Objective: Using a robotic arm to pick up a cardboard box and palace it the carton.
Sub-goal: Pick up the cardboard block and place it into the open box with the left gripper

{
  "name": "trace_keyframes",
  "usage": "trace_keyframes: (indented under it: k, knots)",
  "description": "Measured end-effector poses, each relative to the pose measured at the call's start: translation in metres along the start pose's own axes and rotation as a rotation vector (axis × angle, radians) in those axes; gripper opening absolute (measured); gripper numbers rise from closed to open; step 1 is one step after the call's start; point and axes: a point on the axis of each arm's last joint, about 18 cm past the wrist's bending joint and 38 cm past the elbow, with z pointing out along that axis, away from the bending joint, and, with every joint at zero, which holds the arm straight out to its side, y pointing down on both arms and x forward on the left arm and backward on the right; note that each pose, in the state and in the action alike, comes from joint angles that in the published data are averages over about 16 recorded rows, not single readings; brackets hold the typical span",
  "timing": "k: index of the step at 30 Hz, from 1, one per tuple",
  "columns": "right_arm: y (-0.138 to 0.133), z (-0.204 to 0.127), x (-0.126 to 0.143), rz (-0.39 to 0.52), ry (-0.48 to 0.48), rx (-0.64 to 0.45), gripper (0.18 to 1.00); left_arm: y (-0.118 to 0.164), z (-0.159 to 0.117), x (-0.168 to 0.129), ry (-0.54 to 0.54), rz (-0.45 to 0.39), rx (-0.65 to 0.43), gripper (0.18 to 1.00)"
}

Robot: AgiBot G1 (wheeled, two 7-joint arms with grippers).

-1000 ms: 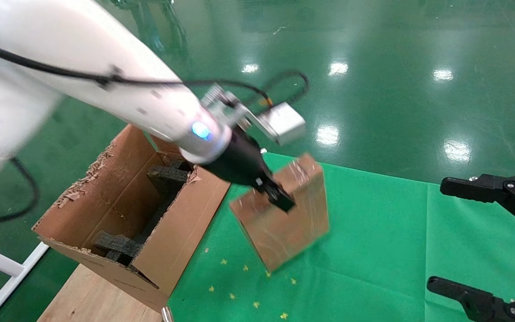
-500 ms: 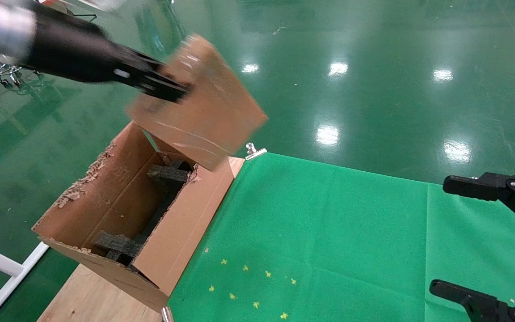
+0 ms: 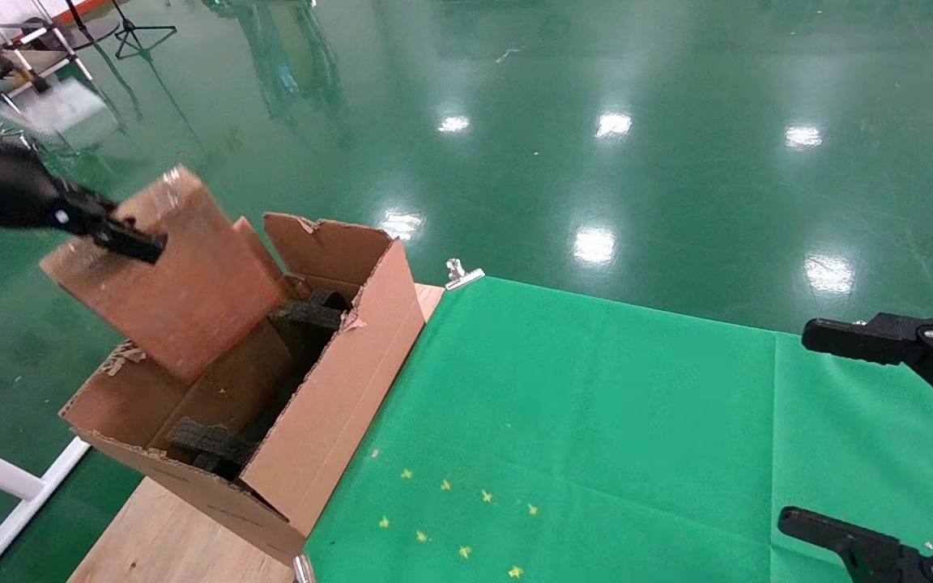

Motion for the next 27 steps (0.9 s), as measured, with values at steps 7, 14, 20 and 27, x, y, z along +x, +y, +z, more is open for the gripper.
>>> trace_keyframes:
  k: [7,14,20,27]
  knots:
    - [0.000,0.000,0.000,0.000,0.000,0.000,1.001,0.019,0.045,-0.007,-0.060,-0.078,-0.094,0.319]
    - [0.000,0.000,0.000,0.000,0.000,0.000,1.001,0.029,0.079,-0.006,-0.118,-0.152,-0.155,0.317]
    - [0.000,0.000,0.000,0.000,0.000,0.000,1.001,0.036,0.098,-0.003,-0.154,-0.205,-0.188,0.316]
    - [0.000,0.000,0.000,0.000,0.000,0.000,1.001,0.046,0.117,0.004,-0.172,-0.252,-0.213,0.316]
